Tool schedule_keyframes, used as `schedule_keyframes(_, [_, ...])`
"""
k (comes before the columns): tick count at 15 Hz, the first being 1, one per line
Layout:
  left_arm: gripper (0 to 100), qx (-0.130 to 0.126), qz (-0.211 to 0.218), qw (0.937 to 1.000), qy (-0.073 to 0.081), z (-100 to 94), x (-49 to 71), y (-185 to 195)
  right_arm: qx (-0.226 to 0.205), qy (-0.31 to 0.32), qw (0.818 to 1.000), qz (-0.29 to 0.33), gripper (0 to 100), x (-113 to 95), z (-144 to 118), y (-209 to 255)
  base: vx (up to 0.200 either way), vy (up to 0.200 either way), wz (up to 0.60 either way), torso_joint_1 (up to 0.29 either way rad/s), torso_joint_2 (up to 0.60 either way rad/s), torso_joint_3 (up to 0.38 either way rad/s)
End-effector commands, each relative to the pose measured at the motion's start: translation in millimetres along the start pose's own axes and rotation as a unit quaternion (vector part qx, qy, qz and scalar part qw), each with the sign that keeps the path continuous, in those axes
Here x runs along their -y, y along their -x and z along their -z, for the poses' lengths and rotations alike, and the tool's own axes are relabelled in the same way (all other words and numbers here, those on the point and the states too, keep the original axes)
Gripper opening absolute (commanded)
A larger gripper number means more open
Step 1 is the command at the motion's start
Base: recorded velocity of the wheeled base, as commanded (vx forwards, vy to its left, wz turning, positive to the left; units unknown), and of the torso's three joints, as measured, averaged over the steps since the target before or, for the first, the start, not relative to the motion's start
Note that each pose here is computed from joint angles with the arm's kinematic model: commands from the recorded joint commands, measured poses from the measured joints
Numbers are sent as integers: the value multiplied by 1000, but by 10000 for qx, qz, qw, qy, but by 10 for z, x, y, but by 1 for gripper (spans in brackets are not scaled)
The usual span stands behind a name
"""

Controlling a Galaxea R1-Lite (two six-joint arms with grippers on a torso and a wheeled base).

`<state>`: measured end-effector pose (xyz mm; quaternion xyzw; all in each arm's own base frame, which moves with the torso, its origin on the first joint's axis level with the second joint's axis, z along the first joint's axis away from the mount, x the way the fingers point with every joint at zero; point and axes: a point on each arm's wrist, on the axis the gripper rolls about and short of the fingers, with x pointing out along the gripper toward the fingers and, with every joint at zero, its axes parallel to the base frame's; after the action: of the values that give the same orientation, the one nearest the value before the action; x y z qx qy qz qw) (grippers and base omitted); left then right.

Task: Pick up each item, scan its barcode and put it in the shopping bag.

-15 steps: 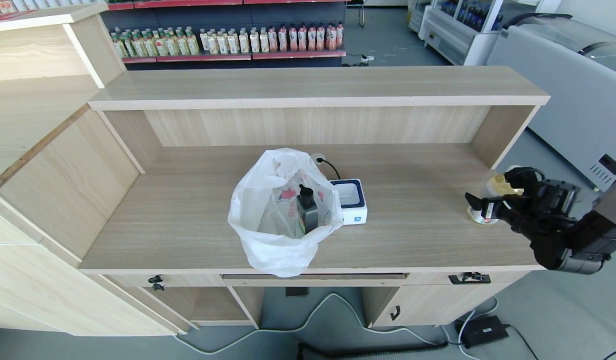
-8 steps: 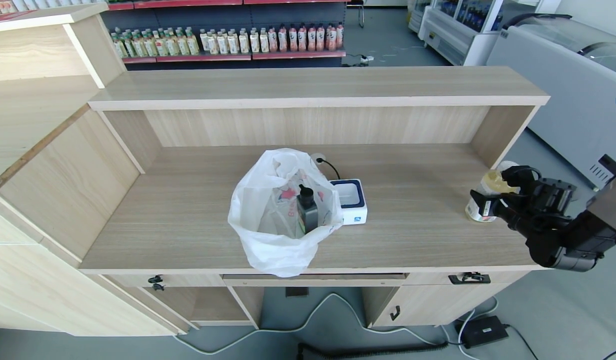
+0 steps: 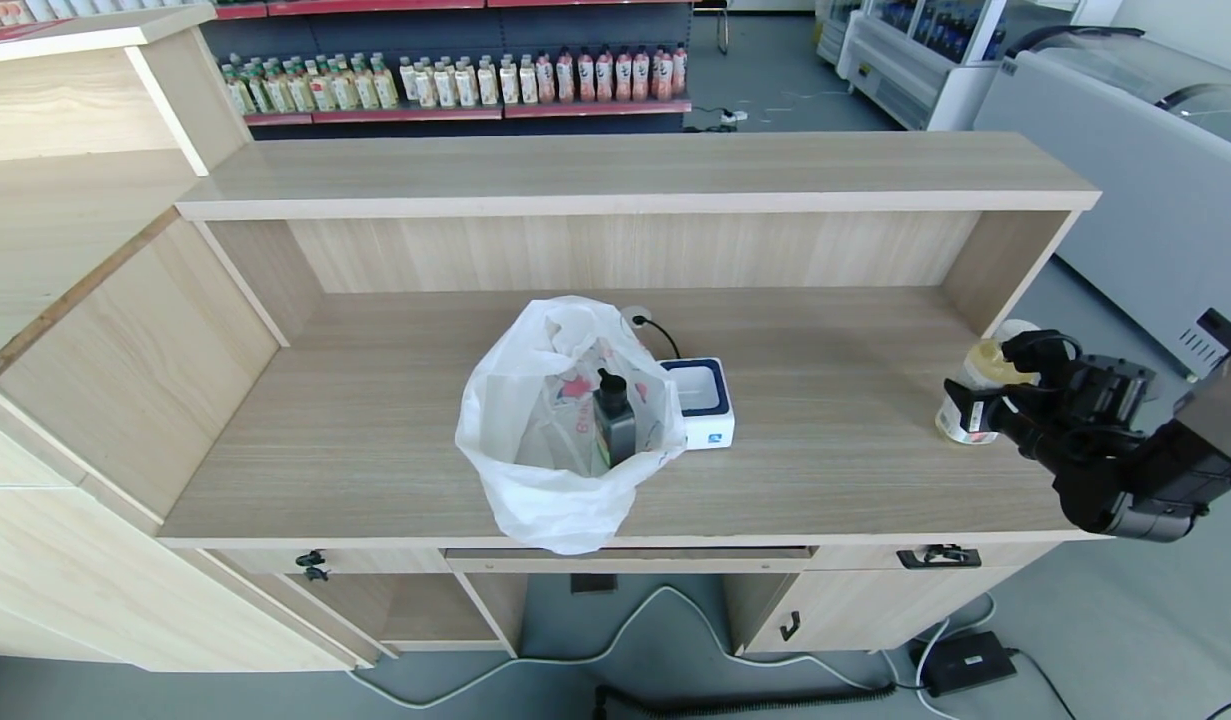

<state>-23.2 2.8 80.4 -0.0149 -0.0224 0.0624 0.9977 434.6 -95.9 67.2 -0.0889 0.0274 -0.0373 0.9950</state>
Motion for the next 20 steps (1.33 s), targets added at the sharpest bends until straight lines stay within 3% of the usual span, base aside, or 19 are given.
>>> schedule_keyframes(1, [100, 6, -1, 10000, 3, -1, 0, 1, 356, -1, 9993, 60, 0, 58, -546, 409, 0, 0, 0, 0, 0, 0])
schedule_keyframes(4, [100, 6, -1, 10000, 3, -1, 0, 1, 433, -442, 9978, -233, 0, 57, -1162, 1195, 0, 0, 0, 0, 0, 0])
schedule_keyframes(5, [100, 6, -1, 10000, 3, -1, 0, 1, 418, -554, 9959, -586, 0, 22, -1385, 1559, 0, 0, 0, 0, 0, 0])
schedule_keyframes(7, [100, -1, -1, 10000, 2, 3, 0, 0, 365, -956, 9833, -1508, 0, -94, -1587, 2049, 0, 0, 0, 0, 0, 0])
schedule_keyframes(9, [100, 6, -1, 10000, 3, -1, 0, 1, 114, -1077, 9694, -2201, 0, -221, -1564, 2248, 0, 0, 0, 0, 0, 0])
schedule_keyframes(13, [100, -1, -1, 10000, 2, 3, 0, 0, 75, -1928, 9031, -3836, 0, -629, -1724, 2707, 0, 0, 0, 0, 0, 0])
schedule_keyframes(15, [100, 6, -1, 10000, 3, -1, 0, 1, 99, -2374, 8490, -4719, 0, -833, -1913, 3033, 0, 0, 0, 0, 0, 0])
schedule_keyframes(17, [100, 6, -1, 10000, 3, -1, 0, 1, -89, -2499, 8175, -5188, 0, -898, -1965, 3279, 0, 0, 0, 0, 0, 0])
schedule_keyframes(20, [100, -1, -1, 10000, 2, 3, 0, 0, -261, -2455, 7950, -5540, 0, -910, -1989, 3499, 0, 0, 0, 0, 0, 0])
